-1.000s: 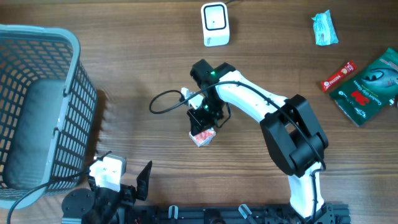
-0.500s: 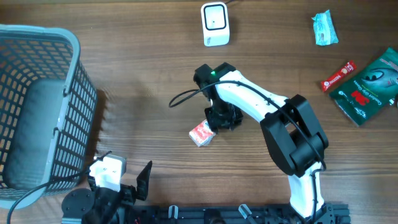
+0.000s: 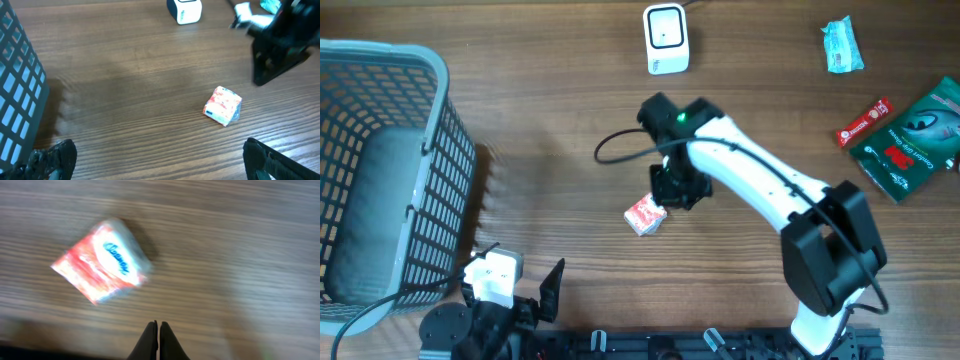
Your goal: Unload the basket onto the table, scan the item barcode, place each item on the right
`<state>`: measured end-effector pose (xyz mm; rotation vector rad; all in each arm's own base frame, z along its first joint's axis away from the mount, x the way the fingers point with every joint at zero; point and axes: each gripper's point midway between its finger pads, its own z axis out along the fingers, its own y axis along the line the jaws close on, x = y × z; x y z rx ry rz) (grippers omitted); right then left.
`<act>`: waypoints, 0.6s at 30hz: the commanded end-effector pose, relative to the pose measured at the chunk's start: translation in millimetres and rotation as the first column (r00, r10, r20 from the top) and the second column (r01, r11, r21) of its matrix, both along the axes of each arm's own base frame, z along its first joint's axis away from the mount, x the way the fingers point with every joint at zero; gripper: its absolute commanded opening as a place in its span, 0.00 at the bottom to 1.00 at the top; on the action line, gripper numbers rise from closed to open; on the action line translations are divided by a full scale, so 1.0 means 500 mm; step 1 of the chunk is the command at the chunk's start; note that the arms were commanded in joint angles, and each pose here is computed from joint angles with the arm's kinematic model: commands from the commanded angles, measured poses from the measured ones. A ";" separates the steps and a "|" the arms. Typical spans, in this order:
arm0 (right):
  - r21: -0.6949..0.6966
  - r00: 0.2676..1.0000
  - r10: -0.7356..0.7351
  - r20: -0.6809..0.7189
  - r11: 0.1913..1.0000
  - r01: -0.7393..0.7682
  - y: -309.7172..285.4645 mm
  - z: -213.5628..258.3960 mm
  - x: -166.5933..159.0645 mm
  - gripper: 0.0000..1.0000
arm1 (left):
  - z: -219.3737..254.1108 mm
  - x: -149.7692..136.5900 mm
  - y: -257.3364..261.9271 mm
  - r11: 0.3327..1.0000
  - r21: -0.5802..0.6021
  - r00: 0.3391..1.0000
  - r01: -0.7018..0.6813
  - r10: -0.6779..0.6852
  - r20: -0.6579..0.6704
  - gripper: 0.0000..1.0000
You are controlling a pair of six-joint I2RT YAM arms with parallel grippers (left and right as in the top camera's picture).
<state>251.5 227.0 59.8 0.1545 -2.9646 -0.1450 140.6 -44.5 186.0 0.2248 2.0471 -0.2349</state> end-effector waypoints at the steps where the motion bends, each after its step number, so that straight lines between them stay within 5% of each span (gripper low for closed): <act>1: 0.018 0.996 -0.044 -0.074 0.999 0.046 0.006 -0.063 -0.049 0.05 | 0.003 -0.001 -0.004 1.000 -0.014 1.000 0.006 -0.006 0.005 1.00; 11: 0.181 0.998 -0.054 0.014 0.982 0.050 0.055 -0.131 -0.023 0.07 | 0.003 -0.001 -0.004 1.000 -0.014 1.000 0.006 -0.006 0.005 1.00; 15: 0.168 0.983 -0.076 0.167 0.985 0.048 0.052 -0.134 0.049 0.11 | 0.003 -0.001 -0.004 1.000 -0.014 1.000 0.006 -0.006 0.005 1.00; 18: 0.203 0.983 -0.106 0.151 0.976 0.074 0.052 -0.115 0.067 0.14 | 0.003 -0.001 -0.004 1.000 -0.014 1.000 0.007 -0.007 0.005 1.00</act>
